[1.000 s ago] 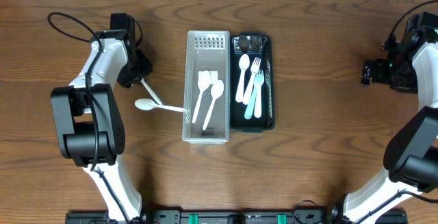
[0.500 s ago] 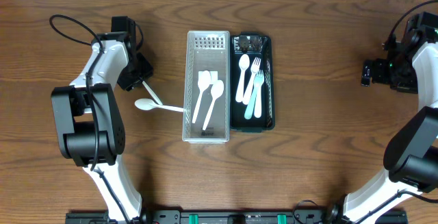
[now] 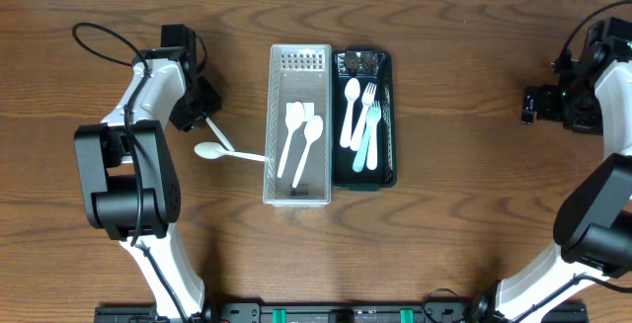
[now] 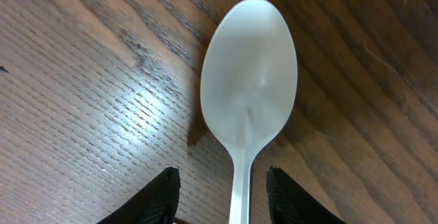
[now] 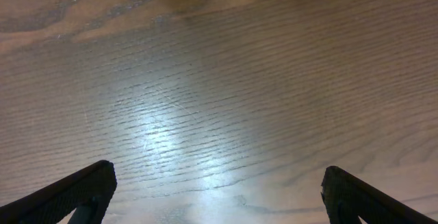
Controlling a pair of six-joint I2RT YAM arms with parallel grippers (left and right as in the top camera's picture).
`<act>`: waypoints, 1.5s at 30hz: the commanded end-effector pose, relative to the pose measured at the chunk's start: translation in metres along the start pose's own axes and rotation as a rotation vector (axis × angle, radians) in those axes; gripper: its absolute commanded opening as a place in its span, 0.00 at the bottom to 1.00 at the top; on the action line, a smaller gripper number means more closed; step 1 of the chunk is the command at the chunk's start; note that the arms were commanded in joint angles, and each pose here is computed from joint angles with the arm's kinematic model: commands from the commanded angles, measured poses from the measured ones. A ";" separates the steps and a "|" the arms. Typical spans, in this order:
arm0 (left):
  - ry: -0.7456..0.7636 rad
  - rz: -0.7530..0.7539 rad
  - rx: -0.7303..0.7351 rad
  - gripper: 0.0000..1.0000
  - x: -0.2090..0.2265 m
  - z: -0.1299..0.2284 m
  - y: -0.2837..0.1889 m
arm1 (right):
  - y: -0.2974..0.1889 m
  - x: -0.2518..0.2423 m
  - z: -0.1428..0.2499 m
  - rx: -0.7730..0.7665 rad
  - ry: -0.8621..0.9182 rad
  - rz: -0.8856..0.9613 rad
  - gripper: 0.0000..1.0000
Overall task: Pack container
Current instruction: 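Lower the left gripper and close it on the spoon handle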
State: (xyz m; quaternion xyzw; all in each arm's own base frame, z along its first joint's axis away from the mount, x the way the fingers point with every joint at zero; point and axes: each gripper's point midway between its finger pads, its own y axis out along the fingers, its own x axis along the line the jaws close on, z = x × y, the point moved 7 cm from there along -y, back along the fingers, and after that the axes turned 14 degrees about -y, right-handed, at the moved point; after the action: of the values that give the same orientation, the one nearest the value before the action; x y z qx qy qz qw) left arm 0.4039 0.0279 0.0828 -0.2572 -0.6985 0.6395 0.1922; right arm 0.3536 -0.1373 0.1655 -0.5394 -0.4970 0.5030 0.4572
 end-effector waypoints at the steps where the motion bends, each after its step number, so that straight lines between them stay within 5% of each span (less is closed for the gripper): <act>1: -0.012 -0.017 0.013 0.44 0.003 0.002 0.009 | 0.000 -0.001 0.001 -0.002 -0.007 -0.003 0.99; 45: -0.012 -0.022 0.016 0.44 0.009 0.008 0.022 | 0.000 -0.001 0.001 -0.002 -0.007 -0.002 0.99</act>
State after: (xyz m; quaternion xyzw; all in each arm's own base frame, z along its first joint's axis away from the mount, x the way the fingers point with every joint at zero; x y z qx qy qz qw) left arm 0.3979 0.0272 0.0675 -0.2580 -0.6973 0.6407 0.1915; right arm 0.3536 -0.1373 0.1655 -0.5393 -0.4971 0.5029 0.4573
